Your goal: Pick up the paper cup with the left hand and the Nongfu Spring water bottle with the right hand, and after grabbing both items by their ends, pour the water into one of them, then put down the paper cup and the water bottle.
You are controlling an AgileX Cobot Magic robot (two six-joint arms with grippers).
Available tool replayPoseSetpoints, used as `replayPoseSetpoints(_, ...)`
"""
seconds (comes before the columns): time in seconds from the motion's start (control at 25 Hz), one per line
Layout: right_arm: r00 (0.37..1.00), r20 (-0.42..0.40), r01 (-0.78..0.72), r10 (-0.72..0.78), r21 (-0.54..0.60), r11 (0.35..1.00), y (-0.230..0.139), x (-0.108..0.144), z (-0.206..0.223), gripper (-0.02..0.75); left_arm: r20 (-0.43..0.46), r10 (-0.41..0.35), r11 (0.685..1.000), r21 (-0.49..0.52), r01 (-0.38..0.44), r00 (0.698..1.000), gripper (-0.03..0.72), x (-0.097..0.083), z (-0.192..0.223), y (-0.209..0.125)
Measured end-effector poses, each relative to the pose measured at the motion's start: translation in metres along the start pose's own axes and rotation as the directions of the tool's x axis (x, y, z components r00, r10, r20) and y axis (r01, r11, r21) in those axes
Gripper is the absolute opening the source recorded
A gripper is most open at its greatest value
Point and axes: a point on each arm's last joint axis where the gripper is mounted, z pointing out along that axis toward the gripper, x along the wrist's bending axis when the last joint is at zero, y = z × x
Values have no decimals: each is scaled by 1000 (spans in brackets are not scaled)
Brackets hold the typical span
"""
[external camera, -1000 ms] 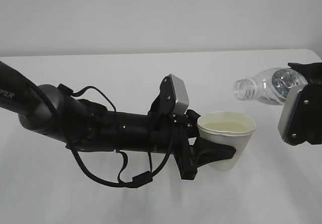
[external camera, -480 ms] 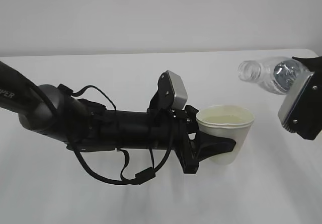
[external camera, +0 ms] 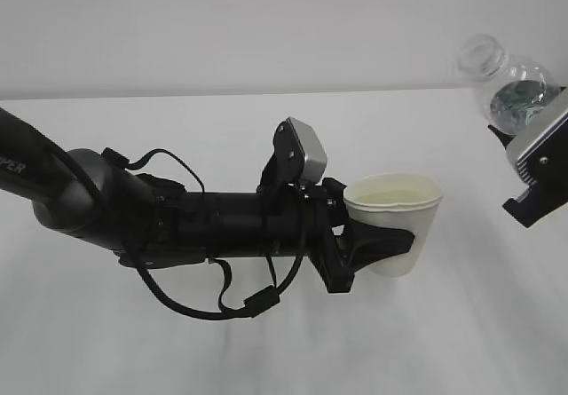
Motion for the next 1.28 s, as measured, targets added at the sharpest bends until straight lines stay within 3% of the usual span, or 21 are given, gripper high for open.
replayPoseSetpoints(0.48,948,39,-313,316,-70,947,5,-5,0,403,-18,-13,1000,-12,13,1000,382,2,0,1)
replayPoseSetpoints(1.28,722,12,-678,692,-194,709,0,0,13,403,-57,-42,998,-38,40,997,382,5,0,3)
